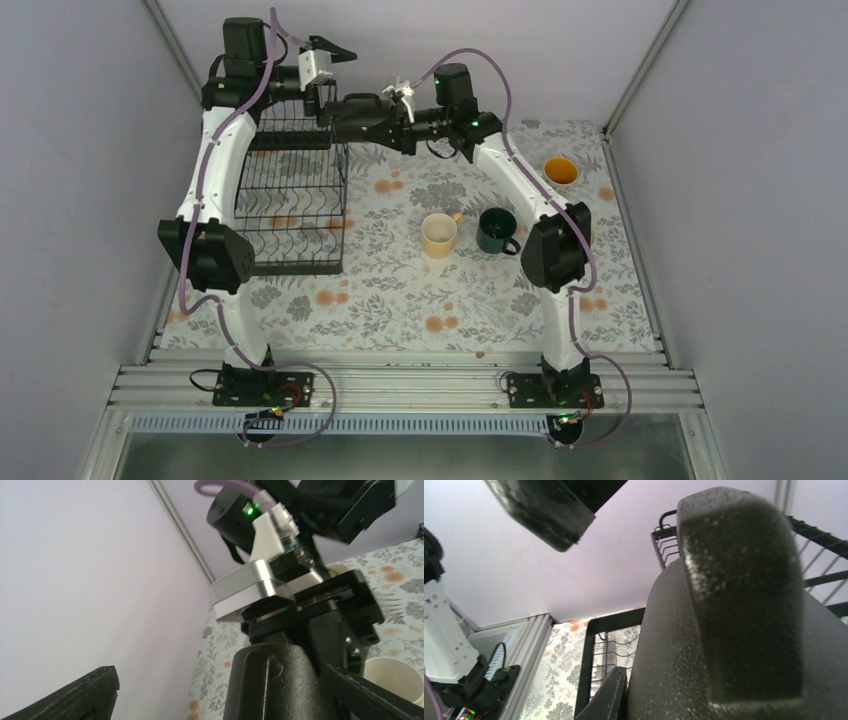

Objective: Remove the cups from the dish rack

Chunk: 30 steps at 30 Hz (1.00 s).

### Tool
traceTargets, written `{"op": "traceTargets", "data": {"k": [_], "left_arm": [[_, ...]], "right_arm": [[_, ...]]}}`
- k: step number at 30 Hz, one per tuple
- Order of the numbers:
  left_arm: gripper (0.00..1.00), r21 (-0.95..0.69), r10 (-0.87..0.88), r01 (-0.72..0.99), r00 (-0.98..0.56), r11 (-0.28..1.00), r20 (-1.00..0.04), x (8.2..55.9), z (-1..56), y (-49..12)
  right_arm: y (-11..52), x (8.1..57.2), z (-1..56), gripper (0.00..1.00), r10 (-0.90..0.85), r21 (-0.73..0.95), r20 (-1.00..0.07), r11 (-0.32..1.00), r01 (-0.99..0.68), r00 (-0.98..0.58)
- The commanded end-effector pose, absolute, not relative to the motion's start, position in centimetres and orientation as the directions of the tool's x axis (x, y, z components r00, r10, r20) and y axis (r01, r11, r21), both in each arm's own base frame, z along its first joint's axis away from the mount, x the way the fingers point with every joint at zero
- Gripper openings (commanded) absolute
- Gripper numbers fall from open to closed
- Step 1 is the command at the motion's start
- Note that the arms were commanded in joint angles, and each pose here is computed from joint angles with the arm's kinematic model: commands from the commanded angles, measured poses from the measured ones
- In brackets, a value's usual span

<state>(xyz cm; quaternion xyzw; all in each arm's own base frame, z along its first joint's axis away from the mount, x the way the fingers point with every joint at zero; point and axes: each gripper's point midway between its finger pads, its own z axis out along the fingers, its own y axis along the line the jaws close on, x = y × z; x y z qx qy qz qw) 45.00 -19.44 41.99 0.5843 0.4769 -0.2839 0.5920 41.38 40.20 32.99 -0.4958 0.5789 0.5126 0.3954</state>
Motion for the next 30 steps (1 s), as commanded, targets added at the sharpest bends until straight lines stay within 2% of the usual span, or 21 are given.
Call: {"op": "traceTargets", "data": {"k": [1,5,8,13,17,19,21,24,30], "left_arm": [[1.00,0.559,0.296,0.804,0.494,0.202,-0.818,43.7,45.8,-18.7],[1.00,0.625,0.434,0.725,0.482,0.290,-0.761,44.7,47.1,-16.7],[1.00,0.719,0.588,0.613,0.464,0.326,-0.662,45.4,47.9,-14.7],[1.00,0.862,0.824,0.386,0.331,0.327,-0.461,46.3,48.9,-10.2],[1.00,0.910,0.903,0.214,0.176,0.354,-0.392,45.3,50.5,-6.3],[1.00,0.893,0.891,0.068,0.066,0.444,-0.448,44.8,52.1,-3.6],[1.00,0.798,0.799,-0.056,-0.018,0.599,-0.601,44.1,54.2,-1.0],[1.00,0.725,0.720,0.011,-0.118,0.689,-0.683,43.2,52.9,0.1],[1.00,0.617,0.634,0.146,-0.175,0.774,-0.753,41.0,47.3,-1.1]], "right_arm": [[36.9,41.0,42.0,0.03,-0.157,-0.062,-0.987,0.139,-0.988,0.040],[32.7,46.4,39.1,0.03,-0.343,-0.140,-0.939,0.390,-0.910,-0.002],[28.6,49.4,33.5,0.03,-0.527,-0.200,-0.843,0.493,-0.847,-0.108],[21.7,51.0,25.9,0.03,-0.683,-0.227,-0.664,0.572,-0.788,-0.305],[18.7,50.1,21.5,0.03,-0.761,-0.220,-0.507,0.569,-0.792,-0.405],[17.6,49.2,18.8,0.03,-0.790,-0.194,-0.411,0.563,-0.803,-0.454],[16.5,48.2,15.7,0.03,-0.813,-0.164,-0.308,0.557,-0.814,-0.494],[15.3,47.5,12.7,0.03,-0.822,-0.140,-0.206,0.561,-0.816,-0.530],[14.8,47.2,10.2,0.03,-0.823,-0.125,-0.141,0.566,-0.815,-0.550]]}}
